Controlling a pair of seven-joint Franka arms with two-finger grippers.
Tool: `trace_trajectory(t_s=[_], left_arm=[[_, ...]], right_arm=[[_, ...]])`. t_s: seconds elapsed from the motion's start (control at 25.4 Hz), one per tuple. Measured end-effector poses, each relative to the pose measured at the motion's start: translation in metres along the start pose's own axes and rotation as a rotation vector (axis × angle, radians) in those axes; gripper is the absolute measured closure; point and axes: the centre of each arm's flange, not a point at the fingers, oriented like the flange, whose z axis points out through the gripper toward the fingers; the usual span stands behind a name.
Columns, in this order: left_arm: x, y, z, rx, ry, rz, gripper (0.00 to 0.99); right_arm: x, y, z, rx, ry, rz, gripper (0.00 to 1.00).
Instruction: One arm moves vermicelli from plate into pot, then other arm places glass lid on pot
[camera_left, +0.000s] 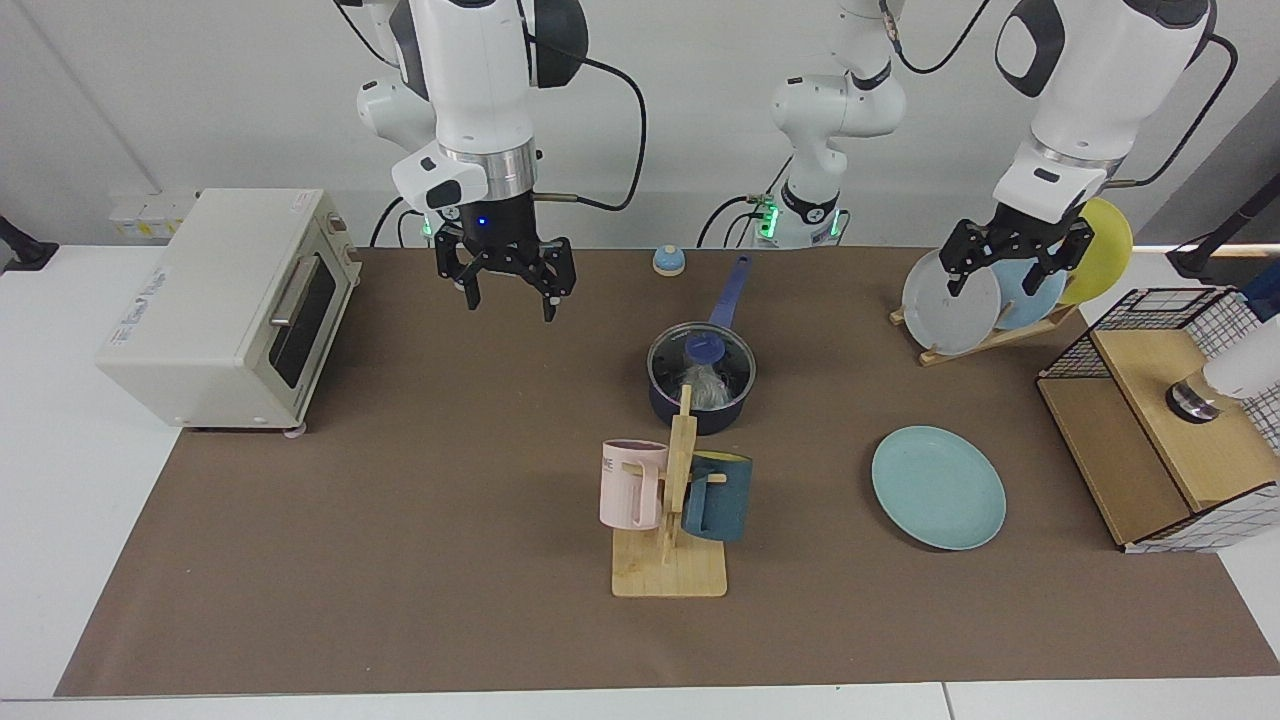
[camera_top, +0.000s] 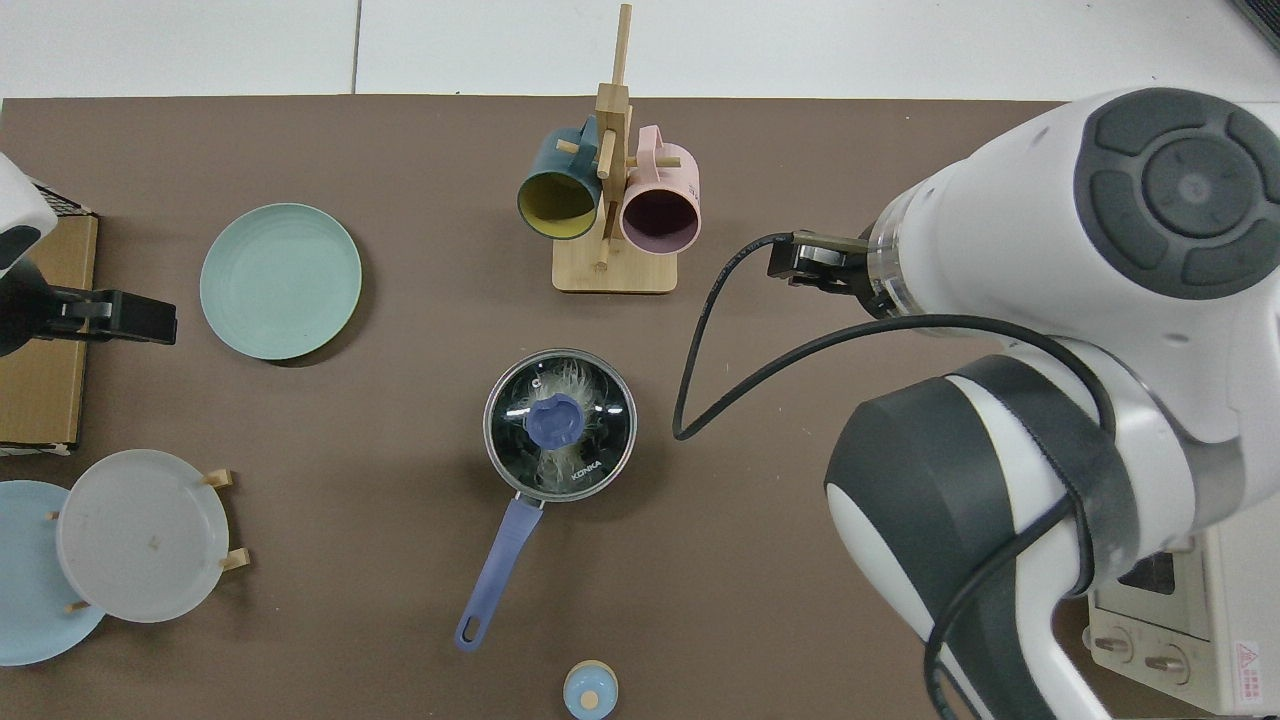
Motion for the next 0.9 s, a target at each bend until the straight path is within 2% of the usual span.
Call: trace_trajectory(t_s=[0.2,0.39,0.9], left_arm=[[0.0,0.0,0.0,0.0,0.0,0.0,0.0],[0.0,0.0,0.0,0.0,0.0,0.0,0.0],[0.0,0.0,0.0,0.0,0.0,0.0,0.0]], right_arm=[[0.007,0.012,0.005,0.014,-0.023,-0.018,0.0],[0.013,0.027,0.009,0.004,-0.047,-0.02,0.0],[0.026,0.051,0.011,-0.004,-0.049,0.022,0.0]])
